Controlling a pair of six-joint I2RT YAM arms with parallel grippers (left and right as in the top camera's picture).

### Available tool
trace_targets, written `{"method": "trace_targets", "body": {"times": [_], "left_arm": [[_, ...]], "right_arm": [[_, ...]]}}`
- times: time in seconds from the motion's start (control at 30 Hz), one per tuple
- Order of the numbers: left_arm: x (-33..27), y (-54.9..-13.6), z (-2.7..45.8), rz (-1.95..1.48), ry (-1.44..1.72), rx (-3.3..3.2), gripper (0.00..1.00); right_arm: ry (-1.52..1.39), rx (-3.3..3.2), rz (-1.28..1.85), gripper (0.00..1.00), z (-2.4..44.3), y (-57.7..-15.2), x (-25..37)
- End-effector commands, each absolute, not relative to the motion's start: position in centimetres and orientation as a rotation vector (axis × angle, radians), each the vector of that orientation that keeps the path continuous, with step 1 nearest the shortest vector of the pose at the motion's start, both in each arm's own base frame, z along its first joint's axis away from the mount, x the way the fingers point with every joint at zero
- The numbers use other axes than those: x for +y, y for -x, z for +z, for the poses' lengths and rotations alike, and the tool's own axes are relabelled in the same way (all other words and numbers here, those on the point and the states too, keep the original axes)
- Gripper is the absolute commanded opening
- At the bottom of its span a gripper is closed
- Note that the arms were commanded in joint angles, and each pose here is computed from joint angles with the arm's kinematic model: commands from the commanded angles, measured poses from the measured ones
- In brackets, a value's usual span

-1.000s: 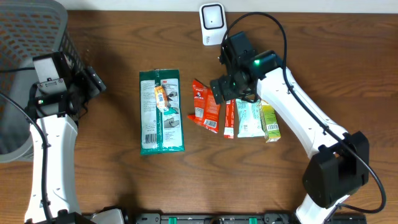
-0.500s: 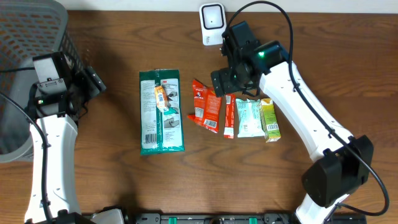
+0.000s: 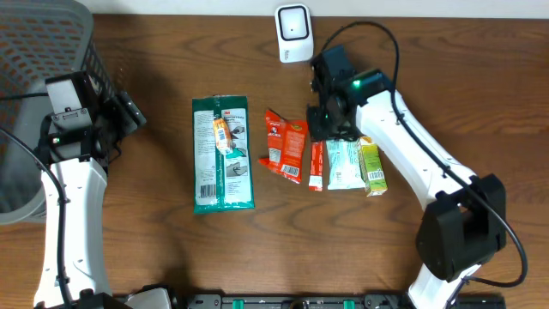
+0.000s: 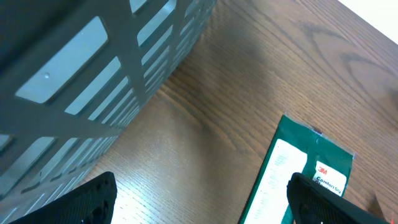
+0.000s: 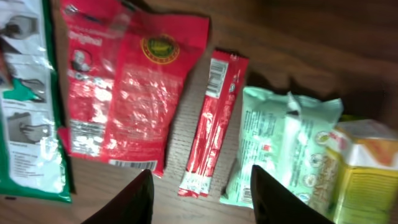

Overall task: Scan the item barcode
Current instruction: 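Move the right gripper along the row to the yellow POKKA carton, then lower the right gripper and grasp the yellow POKKA carton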

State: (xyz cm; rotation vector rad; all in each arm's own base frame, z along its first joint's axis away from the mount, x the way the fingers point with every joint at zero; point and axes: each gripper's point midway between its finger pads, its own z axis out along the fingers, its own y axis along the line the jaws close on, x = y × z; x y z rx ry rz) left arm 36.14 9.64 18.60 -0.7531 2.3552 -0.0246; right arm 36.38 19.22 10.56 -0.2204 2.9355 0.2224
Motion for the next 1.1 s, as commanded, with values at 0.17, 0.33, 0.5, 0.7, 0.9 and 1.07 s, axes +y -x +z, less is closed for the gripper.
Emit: {"method": "trace_targets", "body": {"times": [0.17, 0.33, 0.5, 0.7, 0.9, 1.07], "left_arm": [[10.4, -36.1, 19.8, 0.007, 0.775, 2.314, 0.88], [10.4, -36.1, 19.8, 0.007, 0.775, 2.314, 0.88], [10.4, -36.1, 19.8, 0.007, 0.775, 2.314, 0.88], [10.4, -36.1, 19.8, 0.007, 0.775, 2.314, 0.88], [10.4, -36.1, 19.8, 0.007, 0.775, 2.314, 0.88], [10.4, -36.1, 19.8, 0.007, 0.775, 2.314, 0.88]], "right_arm": [[0.177, 2.966, 0.147, 0.49, 7.8, -35.9, 17.8], [0.168, 2.97, 0.147, 0.52, 8.7, -36.2, 16.6], [0.14, 3.016, 0.104, 0.62, 8.8, -35.9, 14.2], [0.035, 3.024, 0.092, 0.69, 8.8, -36.8, 10.9], [0.033, 3.023, 0.087, 0.73, 8.8, -37.2, 9.6], [0.056, 3.026, 0.079, 0.74, 8.7, -37.1, 9.3]]}}
